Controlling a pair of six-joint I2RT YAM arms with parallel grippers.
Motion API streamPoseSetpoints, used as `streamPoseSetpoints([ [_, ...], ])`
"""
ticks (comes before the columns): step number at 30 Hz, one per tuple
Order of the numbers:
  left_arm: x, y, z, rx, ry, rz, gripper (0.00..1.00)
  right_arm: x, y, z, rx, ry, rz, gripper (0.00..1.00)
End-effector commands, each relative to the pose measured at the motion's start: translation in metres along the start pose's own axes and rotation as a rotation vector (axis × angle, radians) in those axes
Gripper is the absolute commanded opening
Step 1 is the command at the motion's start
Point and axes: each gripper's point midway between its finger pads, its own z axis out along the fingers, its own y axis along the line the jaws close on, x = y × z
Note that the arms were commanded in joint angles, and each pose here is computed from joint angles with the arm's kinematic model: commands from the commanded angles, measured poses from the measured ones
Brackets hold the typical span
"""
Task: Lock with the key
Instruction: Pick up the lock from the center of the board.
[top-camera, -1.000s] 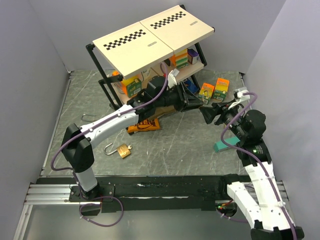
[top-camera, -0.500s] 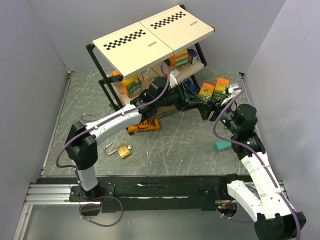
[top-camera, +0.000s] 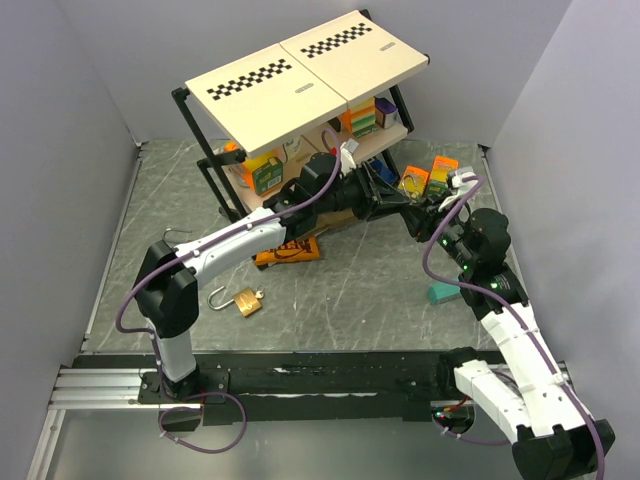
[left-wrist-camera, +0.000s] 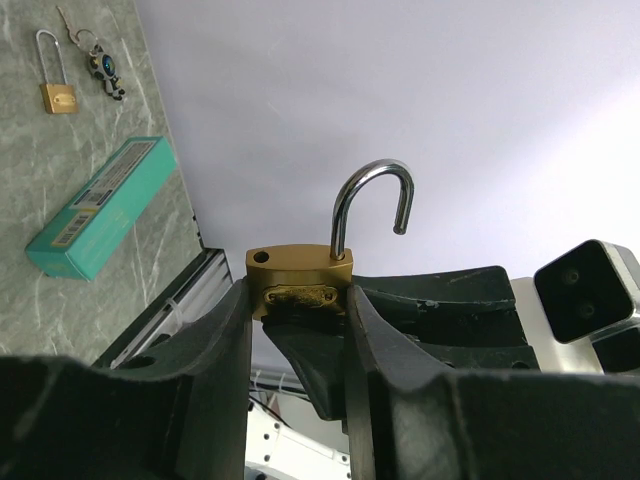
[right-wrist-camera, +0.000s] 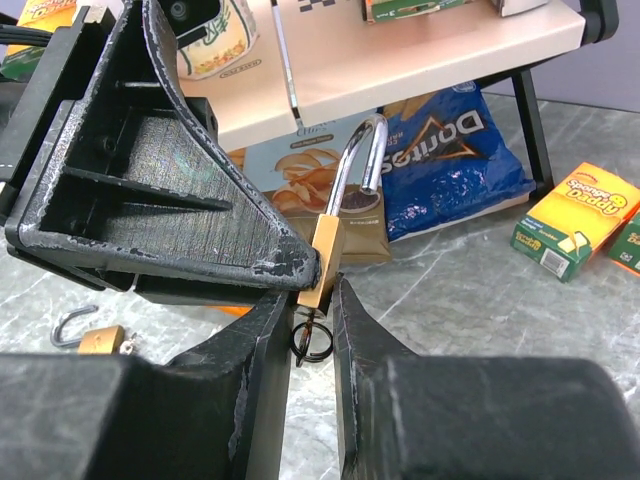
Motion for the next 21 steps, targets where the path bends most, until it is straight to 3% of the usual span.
streamPoseSetpoints([
  [1,0.009,-0.027,-0.007,0.079,0.045,-0.017,0.27,-0.022,-0.008,-0.004,0.055,-0.071,-0.042,0.0],
  [3,0.011,-0.031,-0.01,0.095,0.048,0.016,0.49,-0.025,-0.007,-0.009,0.057,-0.075,-0.047,0.0],
  [4,0.011,-0.033,-0.011,0.1,0.053,0.029,0.74,-0.022,-0.007,-0.011,0.059,-0.065,-0.047,0.0],
  [8,0.015,-0.03,-0.018,0.098,0.066,0.115,0.99,-0.019,-0.008,-0.024,0.075,-0.055,-0.059,0.0],
  [13,0.024,-0.024,-0.029,0.104,0.096,0.252,0.96,-0.003,-0.001,-0.039,0.034,-0.009,-0.057,0.0],
  [21,0.052,-0.026,-0.049,0.184,0.139,0.639,0.96,0.007,0.023,-0.06,-0.091,0.046,0.0,0.0],
])
